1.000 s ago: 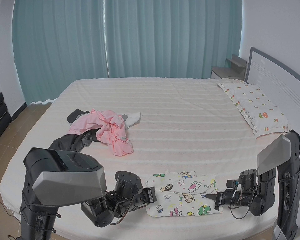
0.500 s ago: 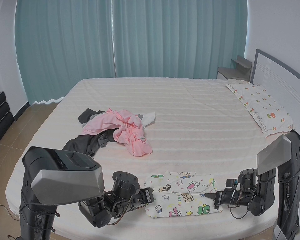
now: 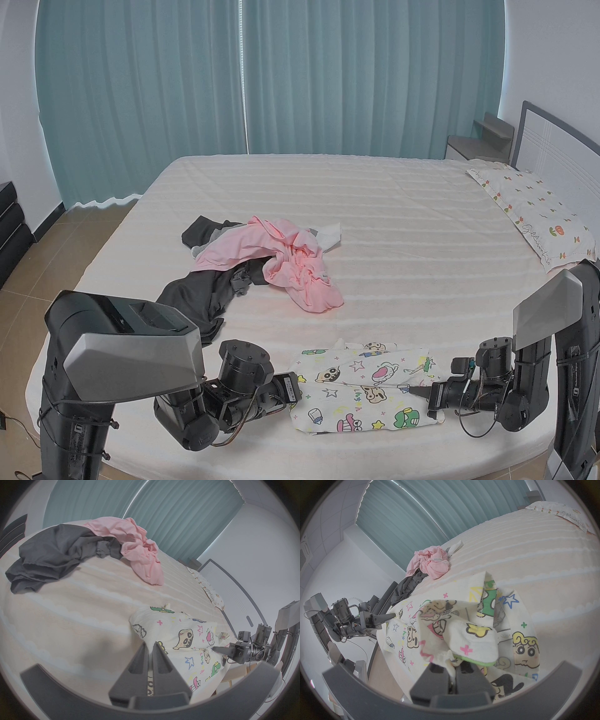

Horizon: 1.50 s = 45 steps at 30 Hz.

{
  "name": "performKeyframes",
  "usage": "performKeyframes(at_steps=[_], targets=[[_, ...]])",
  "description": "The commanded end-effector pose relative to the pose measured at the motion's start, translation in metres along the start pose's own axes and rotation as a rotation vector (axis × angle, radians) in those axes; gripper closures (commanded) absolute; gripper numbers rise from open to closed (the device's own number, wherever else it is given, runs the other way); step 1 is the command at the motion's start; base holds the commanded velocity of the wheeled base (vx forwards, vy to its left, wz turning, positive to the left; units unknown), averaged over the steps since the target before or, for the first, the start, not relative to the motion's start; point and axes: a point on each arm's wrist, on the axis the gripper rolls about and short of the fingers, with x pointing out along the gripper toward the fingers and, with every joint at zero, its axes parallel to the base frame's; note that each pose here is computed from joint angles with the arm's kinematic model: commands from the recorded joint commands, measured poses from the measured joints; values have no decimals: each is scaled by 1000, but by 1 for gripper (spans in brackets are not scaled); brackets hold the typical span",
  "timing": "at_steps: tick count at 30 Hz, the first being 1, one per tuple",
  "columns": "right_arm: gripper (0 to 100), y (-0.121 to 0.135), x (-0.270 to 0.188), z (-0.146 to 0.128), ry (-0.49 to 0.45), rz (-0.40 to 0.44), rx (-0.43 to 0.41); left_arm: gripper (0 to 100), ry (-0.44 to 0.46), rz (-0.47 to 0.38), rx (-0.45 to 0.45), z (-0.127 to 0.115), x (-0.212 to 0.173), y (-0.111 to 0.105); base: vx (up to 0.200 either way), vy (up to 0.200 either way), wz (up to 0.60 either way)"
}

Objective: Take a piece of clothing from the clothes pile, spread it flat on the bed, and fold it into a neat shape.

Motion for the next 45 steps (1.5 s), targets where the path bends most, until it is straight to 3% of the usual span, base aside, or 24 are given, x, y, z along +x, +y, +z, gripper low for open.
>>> performKeyframes(at_steps=[1, 12, 13, 20, 41, 42, 45], targets=[[100, 0, 1, 2, -16, 8, -8, 100, 8, 8, 0, -3, 3, 3, 0, 200, 0], [100, -1, 1, 2, -19, 3, -8, 100, 12, 13, -1, -5, 6, 5, 0, 164, 0], [0, -1, 1, 2, -20, 0, -9, 100, 13, 14, 1, -6, 7, 5, 0, 0, 0], [0, -5, -4, 7, -55, -54, 5, 100, 21, 16, 0, -8, 9, 7, 0, 0, 0], [0, 0, -19, 8, -58, -58, 10, 100, -12, -22, -6, -8, 8, 3, 0, 0, 0], [0, 2, -21, 7, -54, -55, 9, 0, -13, -19, -5, -8, 9, 4, 0, 0, 0], [0, 5, -19, 7, -53, -46, -1, 0, -25, -21, -3, -6, 9, 3, 0, 0, 0]])
